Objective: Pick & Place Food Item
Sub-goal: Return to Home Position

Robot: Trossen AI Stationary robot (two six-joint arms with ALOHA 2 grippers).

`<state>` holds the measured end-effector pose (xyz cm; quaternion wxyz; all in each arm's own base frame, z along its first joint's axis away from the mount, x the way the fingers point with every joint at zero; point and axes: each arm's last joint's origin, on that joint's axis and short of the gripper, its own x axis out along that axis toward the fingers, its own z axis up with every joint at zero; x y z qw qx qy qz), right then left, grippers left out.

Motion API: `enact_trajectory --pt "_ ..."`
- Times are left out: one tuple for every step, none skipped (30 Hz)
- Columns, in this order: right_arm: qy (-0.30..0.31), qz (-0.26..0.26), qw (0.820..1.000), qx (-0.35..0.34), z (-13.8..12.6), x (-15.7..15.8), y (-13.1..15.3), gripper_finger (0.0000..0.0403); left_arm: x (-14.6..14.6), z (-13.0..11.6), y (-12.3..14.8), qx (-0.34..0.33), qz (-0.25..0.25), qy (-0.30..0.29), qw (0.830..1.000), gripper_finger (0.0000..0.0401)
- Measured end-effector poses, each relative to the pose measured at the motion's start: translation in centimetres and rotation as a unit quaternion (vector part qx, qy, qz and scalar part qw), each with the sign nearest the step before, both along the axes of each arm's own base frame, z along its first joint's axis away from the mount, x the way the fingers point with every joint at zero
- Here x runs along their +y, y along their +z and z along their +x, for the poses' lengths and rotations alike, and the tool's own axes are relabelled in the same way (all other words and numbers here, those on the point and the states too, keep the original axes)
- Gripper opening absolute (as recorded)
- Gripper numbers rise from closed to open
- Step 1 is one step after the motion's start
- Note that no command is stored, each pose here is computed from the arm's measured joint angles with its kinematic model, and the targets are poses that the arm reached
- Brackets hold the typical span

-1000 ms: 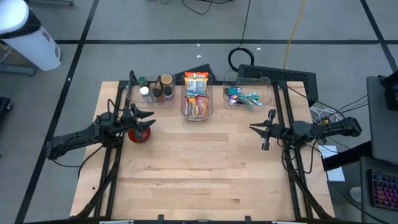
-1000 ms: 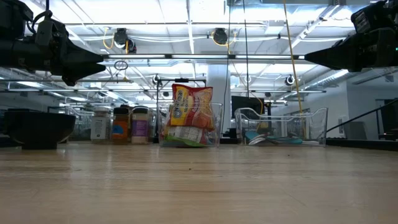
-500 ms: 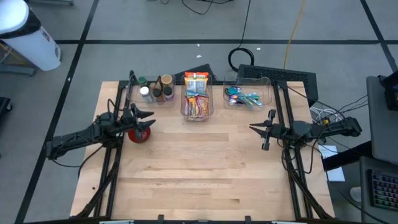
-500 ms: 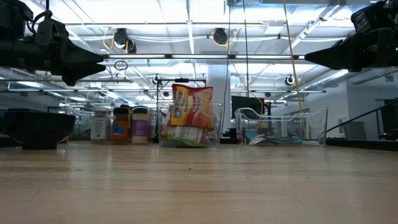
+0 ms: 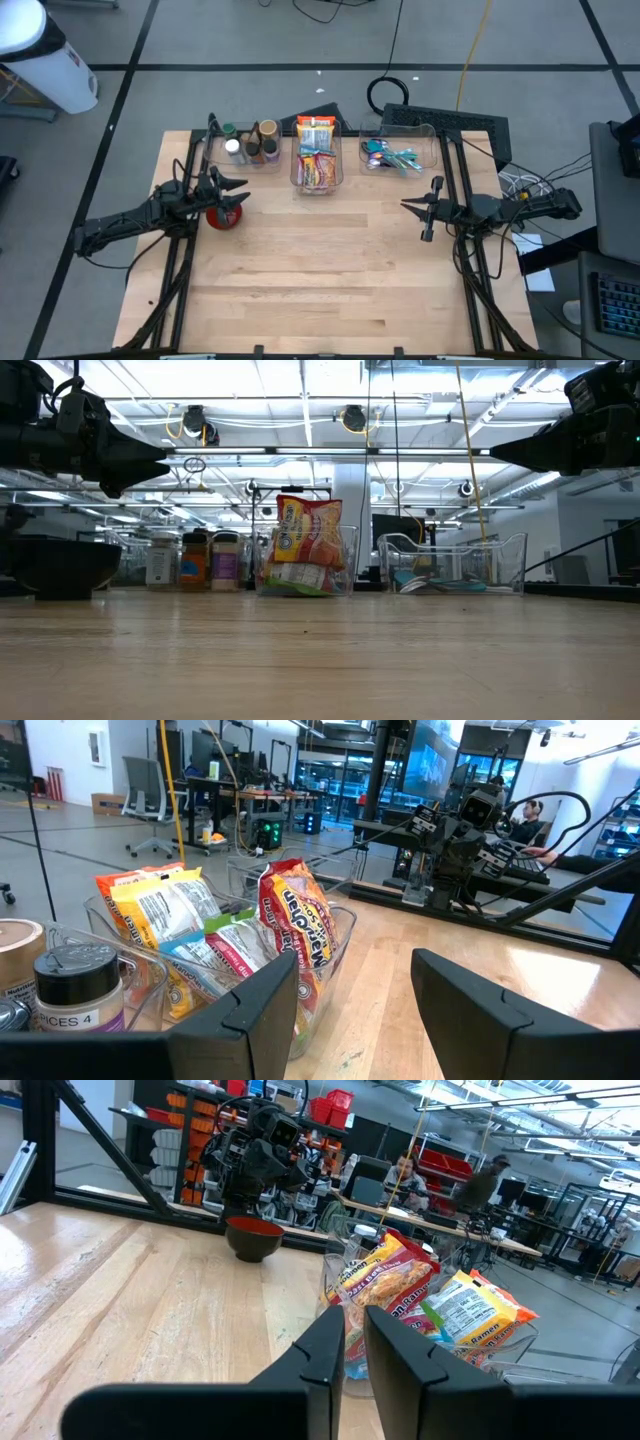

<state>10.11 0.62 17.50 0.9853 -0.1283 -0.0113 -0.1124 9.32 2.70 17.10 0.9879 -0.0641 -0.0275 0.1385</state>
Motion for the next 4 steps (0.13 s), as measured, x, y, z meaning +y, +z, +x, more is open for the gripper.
enact_trajectory --pt "0.000 0.000 1.000 0.000 0.00 0.00 0.00 0.0034 0.00 0.00 0.00 0.000 0.000 0.000 1.000 0.0200" --pt "0.000 0.000 1.000 0.000 0.00 0.00 0.00 0.0034 0.00 0.00 0.00 0.000 0.000 0.000 1.000 0.0200" --pt "0.000 0.000 1.000 0.000 0.00 0.00 0.00 0.0034 0.00 0.00 0.00 0.000 0.000 0.000 1.000 0.0200" --pt "0.000 0.000 1.000 0.000 0.00 0.00 0.00 0.0034 0.00 0.00 0.00 0.000 0.000 0.000 1.000 0.0200"
